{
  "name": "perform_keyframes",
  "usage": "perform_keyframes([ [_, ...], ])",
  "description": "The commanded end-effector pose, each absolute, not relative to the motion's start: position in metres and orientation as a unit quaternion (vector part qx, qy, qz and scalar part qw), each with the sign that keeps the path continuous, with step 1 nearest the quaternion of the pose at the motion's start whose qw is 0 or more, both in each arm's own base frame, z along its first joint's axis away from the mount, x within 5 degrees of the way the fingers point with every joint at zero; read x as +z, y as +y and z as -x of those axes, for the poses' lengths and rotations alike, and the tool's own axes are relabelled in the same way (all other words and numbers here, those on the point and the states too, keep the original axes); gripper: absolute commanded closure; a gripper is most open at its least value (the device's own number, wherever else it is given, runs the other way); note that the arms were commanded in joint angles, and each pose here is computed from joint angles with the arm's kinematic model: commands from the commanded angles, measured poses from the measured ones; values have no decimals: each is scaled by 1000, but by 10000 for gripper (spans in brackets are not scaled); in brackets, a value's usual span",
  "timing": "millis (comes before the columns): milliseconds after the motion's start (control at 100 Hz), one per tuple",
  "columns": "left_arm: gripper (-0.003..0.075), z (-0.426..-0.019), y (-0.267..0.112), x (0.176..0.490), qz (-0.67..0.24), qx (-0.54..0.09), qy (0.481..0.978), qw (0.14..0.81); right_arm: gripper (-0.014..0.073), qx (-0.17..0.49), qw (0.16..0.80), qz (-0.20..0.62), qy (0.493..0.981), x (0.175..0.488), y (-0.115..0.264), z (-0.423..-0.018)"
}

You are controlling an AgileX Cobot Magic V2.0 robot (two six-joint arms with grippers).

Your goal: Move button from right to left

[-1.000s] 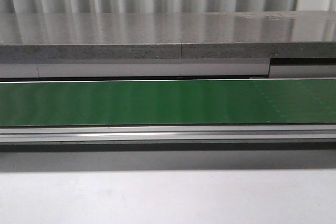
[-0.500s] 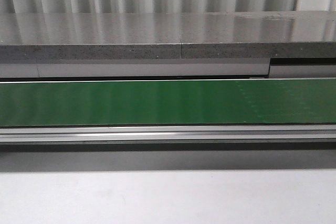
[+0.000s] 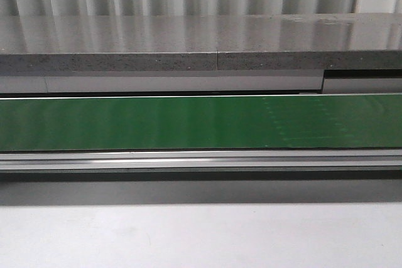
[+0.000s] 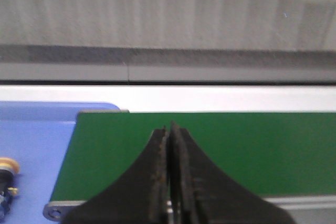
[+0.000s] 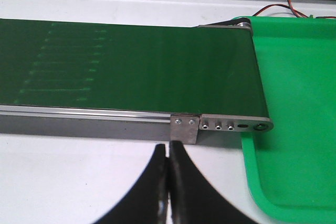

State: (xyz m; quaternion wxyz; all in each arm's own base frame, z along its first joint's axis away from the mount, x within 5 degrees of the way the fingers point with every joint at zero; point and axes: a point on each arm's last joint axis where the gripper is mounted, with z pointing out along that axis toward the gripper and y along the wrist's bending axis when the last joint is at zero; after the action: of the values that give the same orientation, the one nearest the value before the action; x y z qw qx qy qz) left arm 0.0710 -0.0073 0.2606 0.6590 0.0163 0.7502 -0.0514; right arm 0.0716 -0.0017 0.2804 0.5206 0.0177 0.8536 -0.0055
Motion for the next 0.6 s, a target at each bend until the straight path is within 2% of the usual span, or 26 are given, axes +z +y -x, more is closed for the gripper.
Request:
perform_keyframes([
  [0, 740, -66, -4, 267, 2, -50, 688, 723, 661, -9, 559, -15, 829, 294, -2, -75],
  [270, 740, -55, -3, 201, -1, -36, 698, 715, 661, -9, 559, -15, 829, 294, -2, -75],
  [350, 740, -55, -3, 196, 0, -36, 717, 697, 661, -9, 559, -15, 829, 294, -2, -75],
  [590, 740, -54, -3, 197, 0, -36, 712, 702, 661, -9, 558, -15, 830, 294, -2, -75],
])
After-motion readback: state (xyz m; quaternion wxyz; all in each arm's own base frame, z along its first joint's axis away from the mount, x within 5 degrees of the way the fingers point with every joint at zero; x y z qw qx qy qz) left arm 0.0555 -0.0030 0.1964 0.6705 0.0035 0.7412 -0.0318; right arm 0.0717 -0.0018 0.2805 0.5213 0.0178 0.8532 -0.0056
